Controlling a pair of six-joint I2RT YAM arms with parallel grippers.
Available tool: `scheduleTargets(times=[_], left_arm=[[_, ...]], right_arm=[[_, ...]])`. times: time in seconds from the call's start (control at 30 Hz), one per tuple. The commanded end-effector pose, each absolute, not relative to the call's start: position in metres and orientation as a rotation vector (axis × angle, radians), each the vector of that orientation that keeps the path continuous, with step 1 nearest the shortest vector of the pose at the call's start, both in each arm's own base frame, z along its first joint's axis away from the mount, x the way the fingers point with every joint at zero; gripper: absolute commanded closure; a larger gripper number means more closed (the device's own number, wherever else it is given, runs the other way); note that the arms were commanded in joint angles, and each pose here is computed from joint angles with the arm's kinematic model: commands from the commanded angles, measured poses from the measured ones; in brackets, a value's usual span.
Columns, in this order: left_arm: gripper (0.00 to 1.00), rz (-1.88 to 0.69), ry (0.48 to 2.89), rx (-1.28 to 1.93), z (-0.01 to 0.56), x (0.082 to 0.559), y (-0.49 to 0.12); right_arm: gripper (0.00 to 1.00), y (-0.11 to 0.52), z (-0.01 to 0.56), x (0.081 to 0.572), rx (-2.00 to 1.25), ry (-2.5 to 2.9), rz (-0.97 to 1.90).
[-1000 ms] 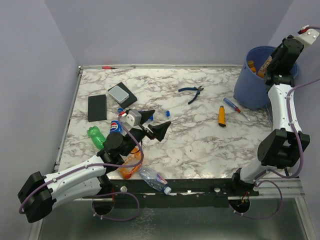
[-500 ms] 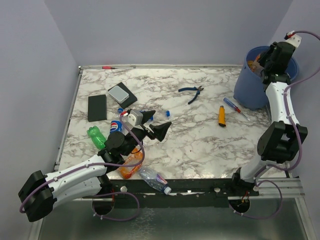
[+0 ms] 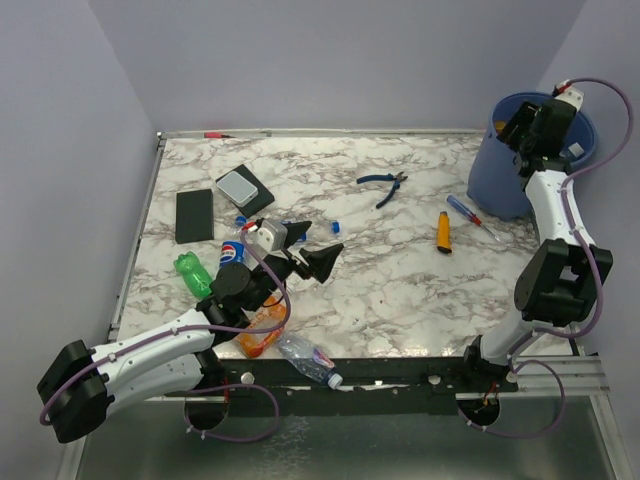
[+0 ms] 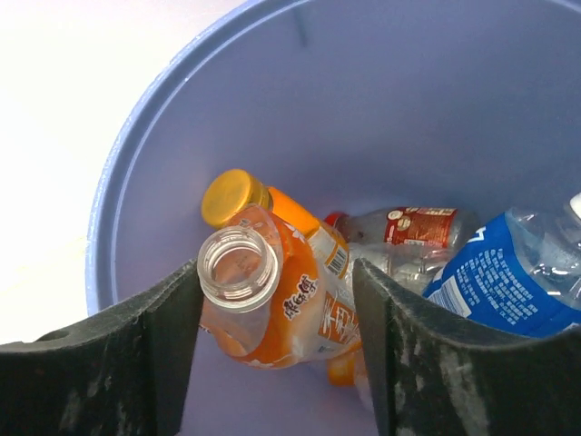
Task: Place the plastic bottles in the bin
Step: Place the plastic bottle in the trash bin.
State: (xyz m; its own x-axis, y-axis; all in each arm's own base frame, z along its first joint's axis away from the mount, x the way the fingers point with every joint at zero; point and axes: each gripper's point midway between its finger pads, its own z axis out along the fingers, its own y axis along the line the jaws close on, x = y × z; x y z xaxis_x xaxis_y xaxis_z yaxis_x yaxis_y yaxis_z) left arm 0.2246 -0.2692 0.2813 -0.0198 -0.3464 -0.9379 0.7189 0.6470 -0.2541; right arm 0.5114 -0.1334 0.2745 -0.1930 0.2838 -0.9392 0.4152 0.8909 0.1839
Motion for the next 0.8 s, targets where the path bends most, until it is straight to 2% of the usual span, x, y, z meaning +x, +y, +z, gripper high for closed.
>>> scheduleTargets(times=[0.0,0.13,0.27,0.33,0.47,0.6,0.77], left_arm=[[0.01,-0.897,1.305,0.357,0.298,0.222,-0.273],[0.01,-0.899,1.309,0.358,0.296,0.222,-0.274],[0.01,-0.881,1.324,0.353,0.293,0.225,-0.273],[0.01,-0.860,1.333,0.344,0.291,0.228,-0.272],[0.01,-0.788,1.369,0.293,0.285,0.239,-0.263],[0.01,-0.615,1.470,0.212,0.266,0.261,-0.244],[0.01,-0.250,1.729,0.228,0.217,0.292,-0.228]], right_arm=[[0.29,-0.137,0.304,0.507,0.571,1.736,-0.115],[0.23,-0.133,0.363,0.504,0.616,1.590,-0.040],[0.14,-0.115,0.445,0.490,0.602,1.399,0.099],[0.13,-0.093,0.477,0.481,0.564,1.348,0.171],[0.13,-0.024,0.502,0.450,0.444,1.306,0.304],[0.14,0.052,0.472,0.406,0.326,1.319,0.510],[0.17,0.123,0.375,0.364,0.224,1.531,0.710]])
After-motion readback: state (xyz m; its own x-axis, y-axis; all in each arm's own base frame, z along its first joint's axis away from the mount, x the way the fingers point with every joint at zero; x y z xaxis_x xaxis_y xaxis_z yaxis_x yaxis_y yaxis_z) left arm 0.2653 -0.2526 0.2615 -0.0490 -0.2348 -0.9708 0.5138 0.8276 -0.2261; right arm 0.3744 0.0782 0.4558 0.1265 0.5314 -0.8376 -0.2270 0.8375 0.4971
